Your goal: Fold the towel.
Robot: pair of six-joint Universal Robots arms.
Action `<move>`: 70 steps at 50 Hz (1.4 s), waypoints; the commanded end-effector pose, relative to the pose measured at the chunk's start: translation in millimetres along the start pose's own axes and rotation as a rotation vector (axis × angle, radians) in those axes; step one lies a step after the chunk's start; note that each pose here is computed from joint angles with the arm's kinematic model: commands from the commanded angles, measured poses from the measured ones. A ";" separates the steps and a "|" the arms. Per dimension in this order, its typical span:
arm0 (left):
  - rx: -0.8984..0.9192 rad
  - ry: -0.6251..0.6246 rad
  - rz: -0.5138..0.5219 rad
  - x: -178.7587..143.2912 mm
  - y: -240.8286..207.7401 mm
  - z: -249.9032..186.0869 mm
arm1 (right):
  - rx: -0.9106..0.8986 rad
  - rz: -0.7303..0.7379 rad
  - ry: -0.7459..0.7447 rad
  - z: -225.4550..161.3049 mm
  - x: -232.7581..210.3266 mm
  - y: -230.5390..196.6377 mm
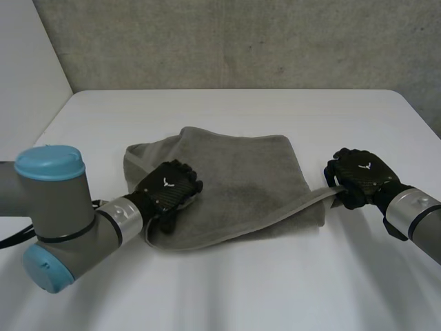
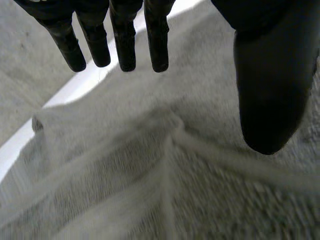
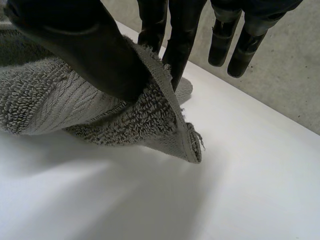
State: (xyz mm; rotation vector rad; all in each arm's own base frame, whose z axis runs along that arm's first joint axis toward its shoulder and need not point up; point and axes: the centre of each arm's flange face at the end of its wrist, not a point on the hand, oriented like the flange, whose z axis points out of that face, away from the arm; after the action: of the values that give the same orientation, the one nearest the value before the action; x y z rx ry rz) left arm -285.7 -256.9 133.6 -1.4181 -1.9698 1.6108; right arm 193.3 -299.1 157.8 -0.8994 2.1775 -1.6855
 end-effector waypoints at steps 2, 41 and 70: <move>-0.089 -0.097 0.016 -4.8 11.5 6.0 | -0.009 0.004 -0.002 1.3 -0.3 3.1; -0.163 -0.622 -0.206 -70.9 28.6 -77.3 | -0.020 0.008 -0.008 0.1 -2.8 6.2; -0.044 -0.710 -0.404 -114.0 30.2 -97.0 | -0.019 0.007 -0.006 -0.1 -2.2 5.8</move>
State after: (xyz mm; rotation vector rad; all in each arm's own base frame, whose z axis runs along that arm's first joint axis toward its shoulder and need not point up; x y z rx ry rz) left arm -135.7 -294.6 180.9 -0.3312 -2.5126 2.0342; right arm 193.0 -297.1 152.1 -0.8998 2.1935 -1.6606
